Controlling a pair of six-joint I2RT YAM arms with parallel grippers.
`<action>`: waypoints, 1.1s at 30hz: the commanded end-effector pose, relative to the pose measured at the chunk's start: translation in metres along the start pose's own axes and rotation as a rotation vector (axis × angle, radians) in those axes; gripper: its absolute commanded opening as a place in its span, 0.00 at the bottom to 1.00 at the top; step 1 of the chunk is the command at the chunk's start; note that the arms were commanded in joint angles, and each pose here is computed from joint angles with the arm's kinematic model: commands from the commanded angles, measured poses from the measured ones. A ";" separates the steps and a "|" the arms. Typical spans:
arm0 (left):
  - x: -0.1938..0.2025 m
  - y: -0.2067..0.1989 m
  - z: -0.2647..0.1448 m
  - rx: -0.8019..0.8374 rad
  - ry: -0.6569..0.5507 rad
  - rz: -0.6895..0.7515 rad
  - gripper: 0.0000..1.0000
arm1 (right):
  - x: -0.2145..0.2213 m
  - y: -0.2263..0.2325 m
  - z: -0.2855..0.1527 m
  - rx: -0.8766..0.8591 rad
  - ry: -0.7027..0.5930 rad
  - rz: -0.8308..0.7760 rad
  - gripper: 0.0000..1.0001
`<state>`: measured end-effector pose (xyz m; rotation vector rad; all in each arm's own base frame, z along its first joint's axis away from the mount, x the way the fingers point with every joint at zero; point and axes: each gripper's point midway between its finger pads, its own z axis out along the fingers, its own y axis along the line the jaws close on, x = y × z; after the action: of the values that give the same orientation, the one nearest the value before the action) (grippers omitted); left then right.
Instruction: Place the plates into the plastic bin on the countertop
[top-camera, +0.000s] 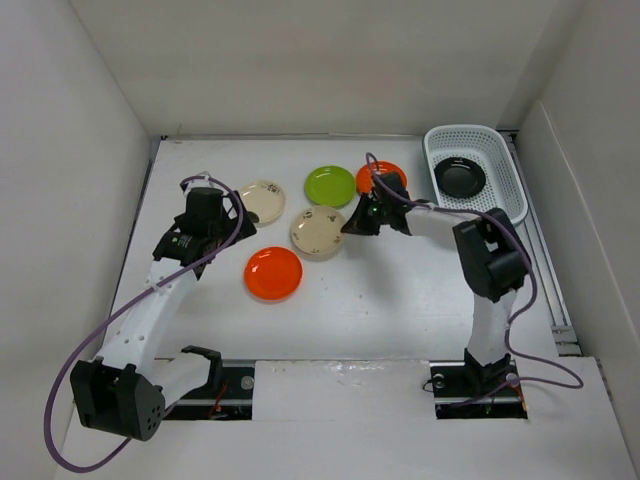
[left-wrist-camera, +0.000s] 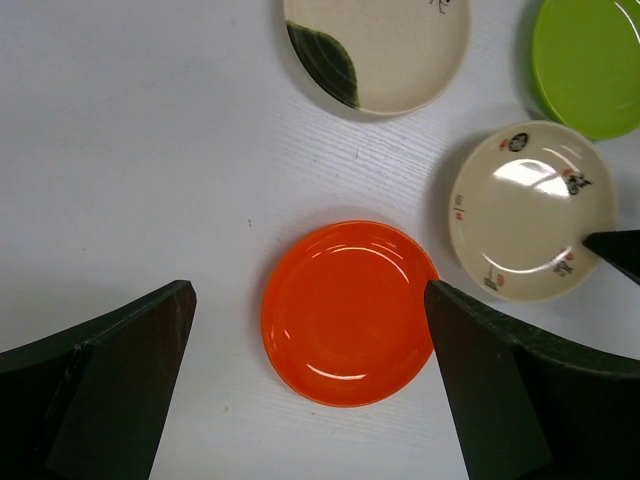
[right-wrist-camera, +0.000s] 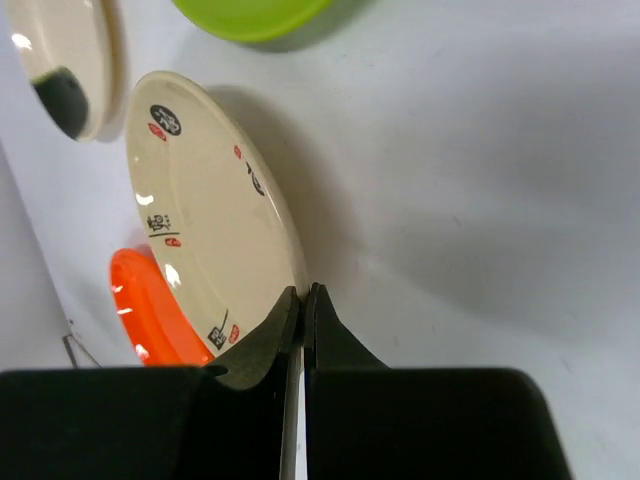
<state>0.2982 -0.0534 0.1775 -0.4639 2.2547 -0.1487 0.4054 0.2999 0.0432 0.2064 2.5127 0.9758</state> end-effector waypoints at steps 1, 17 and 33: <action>-0.011 -0.008 -0.008 0.043 -0.041 -0.002 1.00 | -0.054 0.030 -0.063 -0.057 -0.182 -0.006 0.00; -0.017 -0.012 -0.017 0.081 -0.071 0.009 1.00 | -0.232 -0.148 -0.280 0.191 -0.742 0.353 0.00; -0.014 -0.017 -0.014 0.105 -0.058 0.020 1.00 | -0.260 -0.238 -0.263 0.280 -0.713 0.498 0.20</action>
<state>0.2969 -0.0611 0.1911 -0.4092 2.2211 -0.2140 0.5095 -0.1118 0.1114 1.1642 1.9953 0.5100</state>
